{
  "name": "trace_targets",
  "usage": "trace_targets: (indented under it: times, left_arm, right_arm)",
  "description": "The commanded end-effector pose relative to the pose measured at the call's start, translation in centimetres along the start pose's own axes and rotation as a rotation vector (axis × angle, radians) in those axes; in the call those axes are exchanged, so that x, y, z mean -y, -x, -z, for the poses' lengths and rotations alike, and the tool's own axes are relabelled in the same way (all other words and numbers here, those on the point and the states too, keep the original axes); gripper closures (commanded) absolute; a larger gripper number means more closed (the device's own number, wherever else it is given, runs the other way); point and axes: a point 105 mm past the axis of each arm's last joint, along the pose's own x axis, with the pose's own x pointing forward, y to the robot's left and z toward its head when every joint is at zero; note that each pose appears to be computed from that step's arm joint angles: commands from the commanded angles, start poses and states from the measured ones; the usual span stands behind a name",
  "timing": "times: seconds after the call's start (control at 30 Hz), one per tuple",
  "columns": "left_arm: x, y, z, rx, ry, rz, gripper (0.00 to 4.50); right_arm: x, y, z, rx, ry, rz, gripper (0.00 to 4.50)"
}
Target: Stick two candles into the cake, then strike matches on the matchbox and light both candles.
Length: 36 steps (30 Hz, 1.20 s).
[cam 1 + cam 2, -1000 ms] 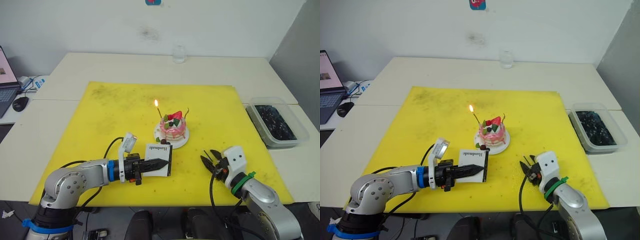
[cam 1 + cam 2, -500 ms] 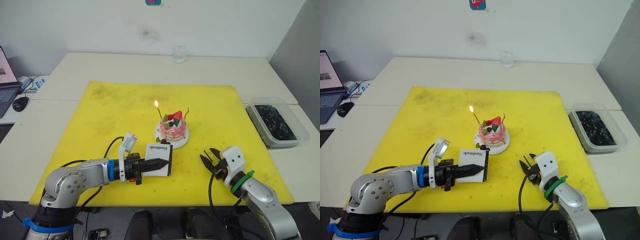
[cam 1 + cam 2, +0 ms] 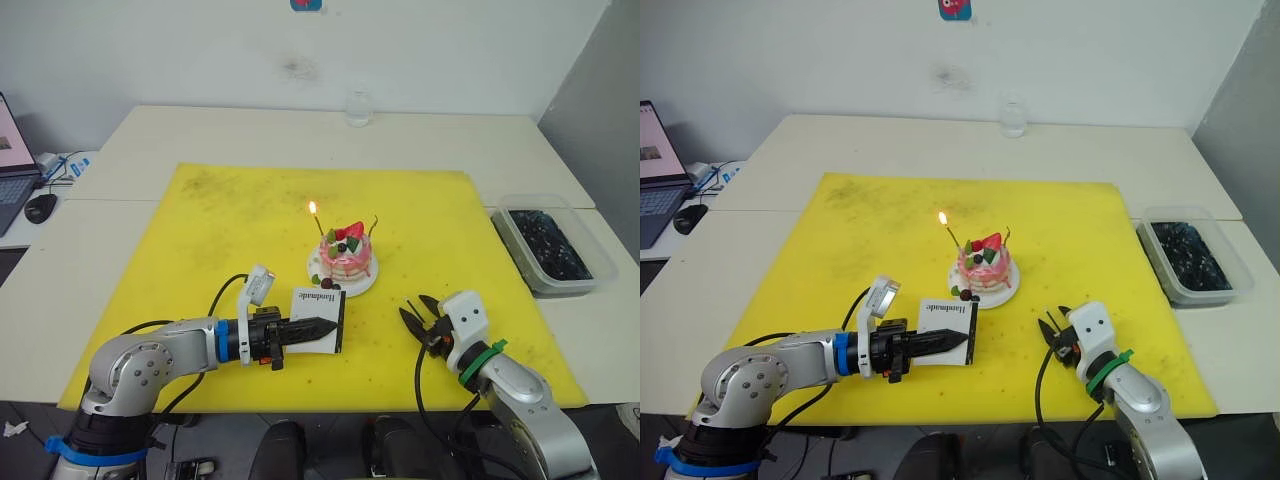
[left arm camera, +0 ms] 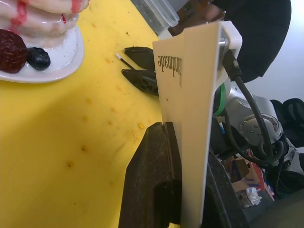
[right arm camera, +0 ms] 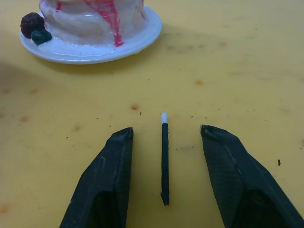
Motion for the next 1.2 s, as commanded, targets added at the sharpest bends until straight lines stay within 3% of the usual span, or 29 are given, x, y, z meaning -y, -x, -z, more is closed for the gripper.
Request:
trace_targets:
  times: [0.03,0.07,0.17,0.43,0.67,0.73,0.87,1.0,1.2]
  left_arm:
    - [0.7,-0.2,-0.5,0.010,-0.027,0.030,4.50]
    - [0.7,-0.2,-0.5,0.010,-0.027,0.030,4.50]
    - [0.7,-0.1,-0.5,0.009,-0.025,0.029,4.50]
    - [0.7,-0.1,-0.4,0.009,-0.024,0.030,4.50]
    - [1.2,-0.3,-1.4,0.026,-0.042,0.056,4.50]
    - [1.5,-0.5,-1.7,0.029,-0.045,0.078,4.50]
    - [1.7,-0.7,-2.5,0.029,-0.052,0.110,4.50]
    - [2.1,-1.0,-3.1,0.031,-0.059,0.145,4.50]
    - [2.4,-1.0,-3.0,0.015,-0.060,0.167,4.50]
  right_arm:
    - [0.2,-0.1,0.4,-0.025,0.004,0.015,3.07]
    - [0.2,0.0,0.4,-0.027,0.003,0.015,3.56]
    - [0.0,0.0,0.5,-0.031,0.001,0.011,4.45]
    - [-0.3,0.4,-0.2,-0.006,-0.007,-0.006,4.45]
    - [-0.3,2.6,-5.5,0.099,0.133,-0.063,4.45]
    - [-1.2,3.0,-7.3,0.135,0.144,-0.141,4.45]
    - [-3.6,3.6,-10.2,0.211,-0.018,-0.345,4.45]
    - [-4.7,4.4,-10.7,0.176,-0.051,-0.522,4.45]
    - [-5.1,5.3,-10.8,0.087,0.076,-0.638,4.45]
